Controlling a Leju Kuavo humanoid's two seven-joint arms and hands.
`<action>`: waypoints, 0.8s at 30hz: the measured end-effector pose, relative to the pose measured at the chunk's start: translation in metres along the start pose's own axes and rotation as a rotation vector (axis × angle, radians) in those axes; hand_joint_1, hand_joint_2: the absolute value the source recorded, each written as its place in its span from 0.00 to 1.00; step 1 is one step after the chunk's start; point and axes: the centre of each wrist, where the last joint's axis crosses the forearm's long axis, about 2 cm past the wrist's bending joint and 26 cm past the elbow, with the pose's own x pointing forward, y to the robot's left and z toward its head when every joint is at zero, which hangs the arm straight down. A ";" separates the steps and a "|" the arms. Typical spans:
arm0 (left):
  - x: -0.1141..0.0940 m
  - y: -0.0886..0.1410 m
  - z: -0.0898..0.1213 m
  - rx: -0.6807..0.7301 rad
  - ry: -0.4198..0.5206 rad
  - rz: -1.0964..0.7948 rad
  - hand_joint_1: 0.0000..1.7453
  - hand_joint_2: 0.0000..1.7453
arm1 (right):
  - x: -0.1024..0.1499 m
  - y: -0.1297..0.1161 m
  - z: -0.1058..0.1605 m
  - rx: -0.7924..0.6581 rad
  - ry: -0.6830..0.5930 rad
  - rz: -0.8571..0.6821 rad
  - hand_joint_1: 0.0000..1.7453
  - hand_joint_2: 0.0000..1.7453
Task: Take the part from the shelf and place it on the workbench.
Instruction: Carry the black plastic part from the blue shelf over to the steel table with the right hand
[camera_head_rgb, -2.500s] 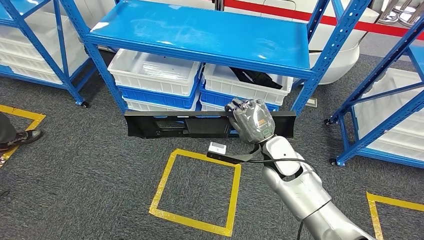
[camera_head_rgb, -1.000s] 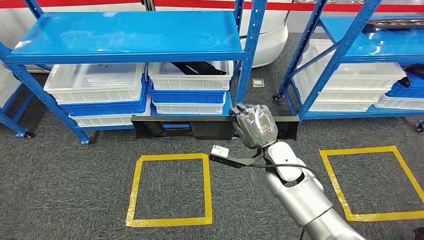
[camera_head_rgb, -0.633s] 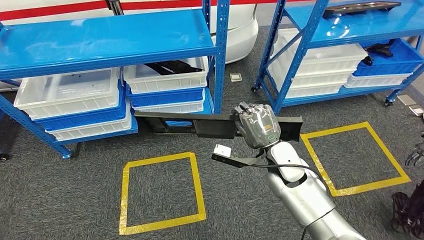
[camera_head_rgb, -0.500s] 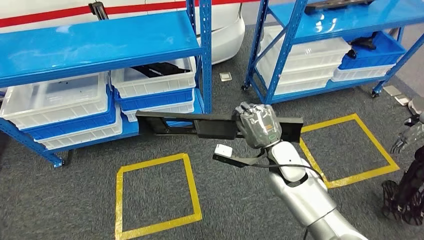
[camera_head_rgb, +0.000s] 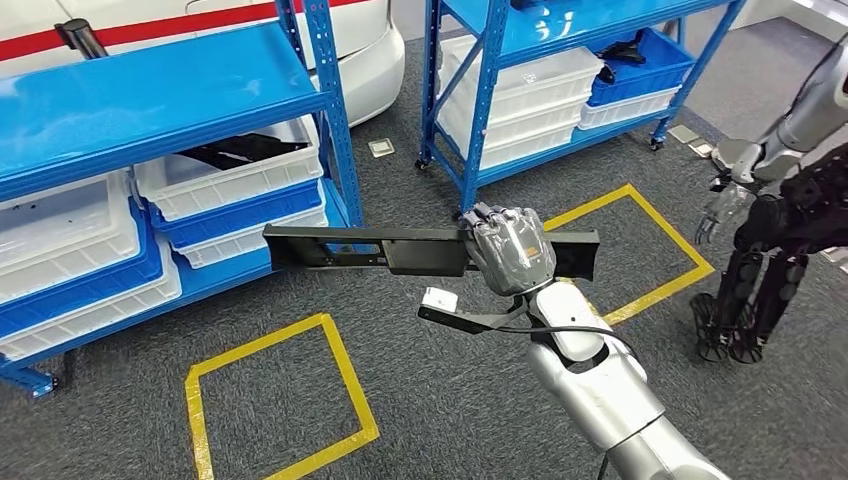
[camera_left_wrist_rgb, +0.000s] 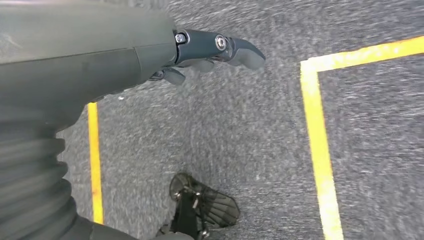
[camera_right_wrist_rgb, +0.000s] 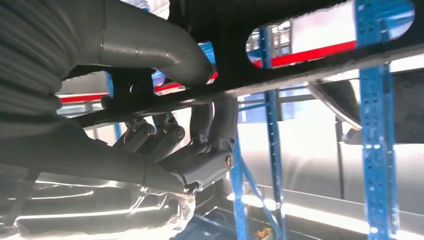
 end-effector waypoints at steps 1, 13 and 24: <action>0.000 0.000 0.000 0.000 -0.001 0.000 0.00 1.00 | -0.001 0.000 0.000 -0.001 0.000 0.001 1.00 1.00; 0.002 -0.001 -0.001 -0.006 -0.008 -0.001 0.00 1.00 | -0.003 -0.001 -0.001 -0.001 0.001 0.007 1.00 1.00; 0.003 0.001 -0.002 -0.007 -0.008 -0.009 0.00 1.00 | -0.002 0.003 0.007 0.016 0.011 0.001 1.00 1.00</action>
